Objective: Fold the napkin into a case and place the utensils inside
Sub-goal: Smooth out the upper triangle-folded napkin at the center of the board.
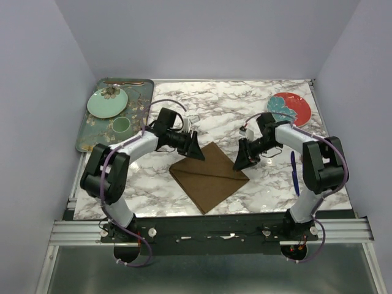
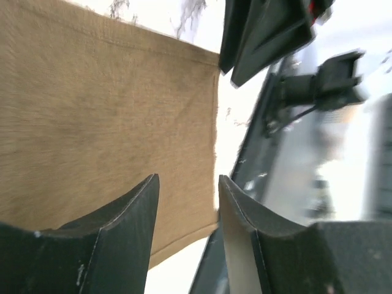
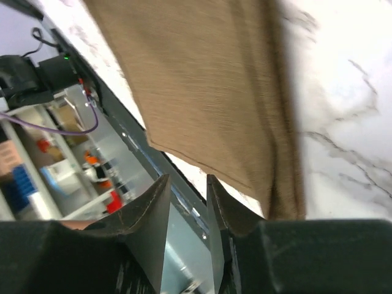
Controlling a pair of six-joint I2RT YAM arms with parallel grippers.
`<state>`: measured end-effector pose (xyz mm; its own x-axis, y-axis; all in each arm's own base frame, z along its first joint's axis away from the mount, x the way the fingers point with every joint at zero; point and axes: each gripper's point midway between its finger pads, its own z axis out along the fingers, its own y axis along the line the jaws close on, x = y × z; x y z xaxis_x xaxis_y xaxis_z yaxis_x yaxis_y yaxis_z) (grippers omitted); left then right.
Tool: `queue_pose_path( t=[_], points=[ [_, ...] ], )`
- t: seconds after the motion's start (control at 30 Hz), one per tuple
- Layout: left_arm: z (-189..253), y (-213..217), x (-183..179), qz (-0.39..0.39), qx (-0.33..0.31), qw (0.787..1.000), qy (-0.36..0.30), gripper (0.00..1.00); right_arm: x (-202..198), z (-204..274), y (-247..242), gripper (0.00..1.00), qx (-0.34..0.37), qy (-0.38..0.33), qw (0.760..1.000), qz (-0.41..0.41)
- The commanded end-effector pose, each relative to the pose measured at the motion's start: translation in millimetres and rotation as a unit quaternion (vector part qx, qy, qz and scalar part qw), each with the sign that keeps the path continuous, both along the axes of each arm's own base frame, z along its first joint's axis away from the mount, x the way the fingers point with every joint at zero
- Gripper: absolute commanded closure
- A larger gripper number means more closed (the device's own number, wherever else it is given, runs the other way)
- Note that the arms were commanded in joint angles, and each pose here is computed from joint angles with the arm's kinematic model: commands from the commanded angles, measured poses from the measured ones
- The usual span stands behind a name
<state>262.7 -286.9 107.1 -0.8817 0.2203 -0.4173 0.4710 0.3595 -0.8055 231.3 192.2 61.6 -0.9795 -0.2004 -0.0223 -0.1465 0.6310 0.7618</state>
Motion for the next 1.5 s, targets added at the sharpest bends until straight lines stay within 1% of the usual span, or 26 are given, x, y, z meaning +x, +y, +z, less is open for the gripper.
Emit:
queue_pose_path(
  t=[0.0, 0.03, 0.1, 0.23, 0.3, 0.43, 0.53, 0.6, 0.73, 0.8, 0.93, 0.97, 1.03, 1.13, 1.2, 1.23, 1.27, 1.3, 1.33, 1.4, 1.47],
  points=[
    [-2.0, 46.8, -10.4, -0.054, 0.118, 0.982, -0.134, 0.48, 12.2, 31.2, -4.1, 0.60, -0.008, -0.081, 0.996, 0.021],
    [-2.2, 54.1, -12.0, -0.065, 0.134, 0.976, -0.157, 0.48, 14.7, 28.5, -6.6, 0.59, -0.017, -0.089, 0.996, 0.021],
    [-7.8, 66.3, -9.0, -0.061, 0.161, 0.971, -0.168, 0.48, 20.4, 17.3, -14.8, 0.57, -0.053, -0.098, 0.994, 0.022],
    [-16.4, 82.0, -2.2, -0.051, 0.191, 0.967, -0.159, 0.48, 22.8, 1.6, -24.7, 0.53, -0.088, -0.094, 0.991, 0.029],
    [-15.6, 82.4, 2.5, -0.053, 0.196, 0.965, -0.163, 0.48, 22.6, -3.9, -29.2, 0.52, -0.103, -0.092, 0.990, 0.031],
    [-15.1, 79.3, 10.9, -0.059, 0.196, 0.964, -0.171, 0.48, 17.2, -14.4, -39.1, 0.43, -0.131, -0.088, 0.987, 0.041],
    [-15.2, 76.3, 17.0, -0.064, 0.200, 0.960, -0.184, 0.48, 16.3, -20.4, -45.1, 0.39, -0.150, -0.090, 0.984, 0.044],
    [-16.5, 72.6, 17.1, -0.073, 0.204, 0.957, -0.191, 0.48, 15.8, -22.9, -48.6, 0.39, -0.159, -0.089, 0.982, 0.045],
    [-21.2, 55.2, 11.5, -0.100, 0.204, 0.950, -0.213, 0.51, 13.4, -30.1, -50.3, 0.39, -0.164, -0.081, 0.982, 0.047],
    [-17.0, 37.0, 11.1, -0.112, 0.191, 0.948, -0.230, 0.54, 11.4, -34.1, -48.4, 0.39, -0.159, -0.071, 0.983, 0.049],
    [-12.5, 2.1, 18.3, -0.106, 0.161, 0.954, -0.231, 0.55, 5.9, -41.1, -46.9, 0.41, -0.153, -0.050, 0.986, 0.052],
    [-10.1, -5.2, 18.6, -0.099, 0.157, 0.958, -0.221, 0.55, 5.2, -42.4, -46.0, 0.42, -0.151, -0.046, 0.986, 0.050],
    [-6.4, -19.2, 21.2, -0.097, 0.151, 0.959, -0.220, 0.54, 3.0, -43.1, -41.9, 0.45, -0.140, -0.033, 0.989, 0.047],
    [-3.8, -36.5, 10.2, -0.110, 0.139, 0.956, -0.232, 0.51, 0.6, -42.3, -37.3, 0.46, -0.127, -0.019, 0.991, 0.043],
    [-8.4, -42.8, 0.9, -0.125, 0.139, 0.948, -0.258, 0.48, 0.1, -40.0, -35.1, 0.46, -0.121, -0.015, 0.992, 0.040],
    [-1.3, -43.8, -2.0, -0.127, 0.135, 0.942, -0.282, 0.47, -1.5, -39.3, -33.9, 0.46, -0.119, -0.010, 0.992, 0.038],
    [3.1, -48.7, -1.3, -0.127, 0.130, 0.931, -0.316, 0.46, -1.7, -37.3, -33.3, 0.45, -0.116, -0.009, 0.993, 0.035],
    [2.1, -52.9, -7.8, -0.134, 0.142, 0.919, -0.343, 0.43, -2.4, -36.3, -32.9, 0.45, -0.115, -0.007, 0.993, 0.033],
    [1.0, -52.9, -16.4, -0.156, 0.147, 0.901, -0.377, 0.42, -3.6, -34.9, -32.6, 0.44, -0.115, -0.003, 0.993, 0.030],
    [-0.8, -62.3, -25.9, -0.166, 0.169, 0.877, -0.419, 0.41, -3.2, -30.6, -32.6, 0.43, -0.116, -0.006, 0.993, 0.025],
    [-8.0, -67.1, -32.7, -0.182, 0.185, 0.858, -0.443, 0.40, -2.7, -28.3, -32.8, 0.41, -0.117, -0.006, 0.993, 0.019]
  ],
)
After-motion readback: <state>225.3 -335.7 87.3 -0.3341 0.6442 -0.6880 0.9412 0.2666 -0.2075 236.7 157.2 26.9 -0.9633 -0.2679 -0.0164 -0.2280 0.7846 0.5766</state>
